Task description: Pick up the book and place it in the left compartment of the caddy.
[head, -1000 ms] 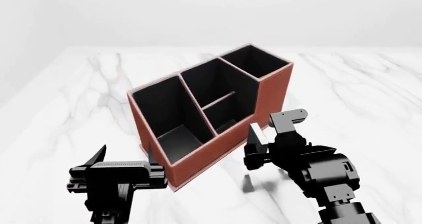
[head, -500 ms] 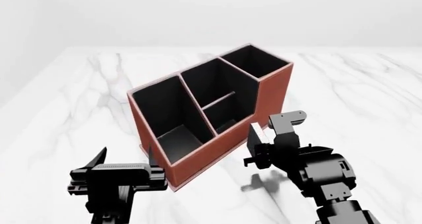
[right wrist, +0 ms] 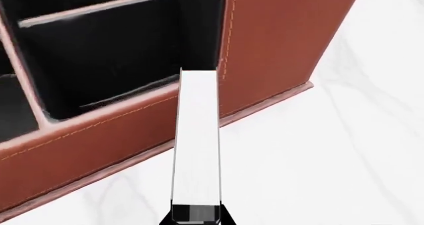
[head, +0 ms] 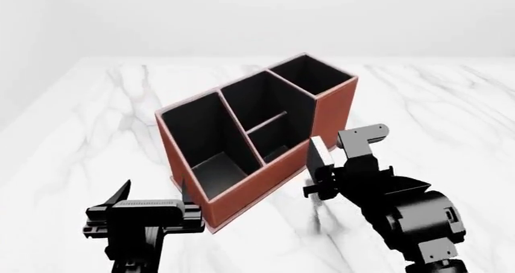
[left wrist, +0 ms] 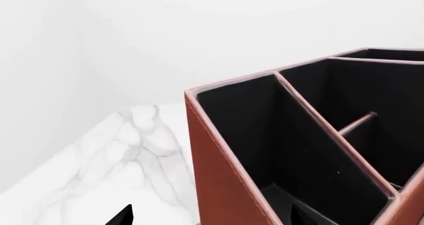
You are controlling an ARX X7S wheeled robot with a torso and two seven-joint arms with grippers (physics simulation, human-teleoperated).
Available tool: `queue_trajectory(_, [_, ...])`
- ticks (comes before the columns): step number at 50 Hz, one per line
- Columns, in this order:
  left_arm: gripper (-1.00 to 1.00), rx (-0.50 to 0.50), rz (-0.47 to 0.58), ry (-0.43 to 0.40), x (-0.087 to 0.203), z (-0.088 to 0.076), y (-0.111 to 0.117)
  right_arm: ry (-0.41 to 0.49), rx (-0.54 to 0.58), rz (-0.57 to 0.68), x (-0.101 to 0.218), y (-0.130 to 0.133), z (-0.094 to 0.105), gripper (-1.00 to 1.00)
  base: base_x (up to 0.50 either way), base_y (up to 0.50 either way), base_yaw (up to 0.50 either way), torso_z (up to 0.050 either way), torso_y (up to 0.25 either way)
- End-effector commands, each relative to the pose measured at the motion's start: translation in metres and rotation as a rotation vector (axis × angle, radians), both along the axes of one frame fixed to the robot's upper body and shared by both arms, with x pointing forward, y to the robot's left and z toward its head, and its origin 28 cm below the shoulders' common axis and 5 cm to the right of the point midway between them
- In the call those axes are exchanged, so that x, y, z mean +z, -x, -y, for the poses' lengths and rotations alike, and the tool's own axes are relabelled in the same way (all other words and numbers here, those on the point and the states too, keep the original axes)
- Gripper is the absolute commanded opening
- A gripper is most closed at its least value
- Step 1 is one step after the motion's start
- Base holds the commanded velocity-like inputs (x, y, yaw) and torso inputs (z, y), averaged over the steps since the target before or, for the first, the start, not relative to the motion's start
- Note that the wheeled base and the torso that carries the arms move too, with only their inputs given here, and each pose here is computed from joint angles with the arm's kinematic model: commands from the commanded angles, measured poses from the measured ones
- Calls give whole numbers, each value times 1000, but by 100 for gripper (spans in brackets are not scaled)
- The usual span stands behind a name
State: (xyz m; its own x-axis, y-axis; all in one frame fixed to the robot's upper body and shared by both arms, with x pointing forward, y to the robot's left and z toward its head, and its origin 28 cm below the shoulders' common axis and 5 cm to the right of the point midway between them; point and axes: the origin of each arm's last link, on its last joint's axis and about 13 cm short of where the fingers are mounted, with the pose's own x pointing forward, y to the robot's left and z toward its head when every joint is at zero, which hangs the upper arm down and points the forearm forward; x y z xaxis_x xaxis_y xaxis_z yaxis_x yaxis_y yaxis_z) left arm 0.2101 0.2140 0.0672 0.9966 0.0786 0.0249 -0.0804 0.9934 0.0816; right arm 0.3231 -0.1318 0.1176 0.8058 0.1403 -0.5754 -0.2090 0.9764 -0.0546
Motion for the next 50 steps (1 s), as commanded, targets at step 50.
queue_trajectory(50, [100,5,0,2,-1,-1,0,-173,455,55,180,5,-83,-100,0,0,0,0,1])
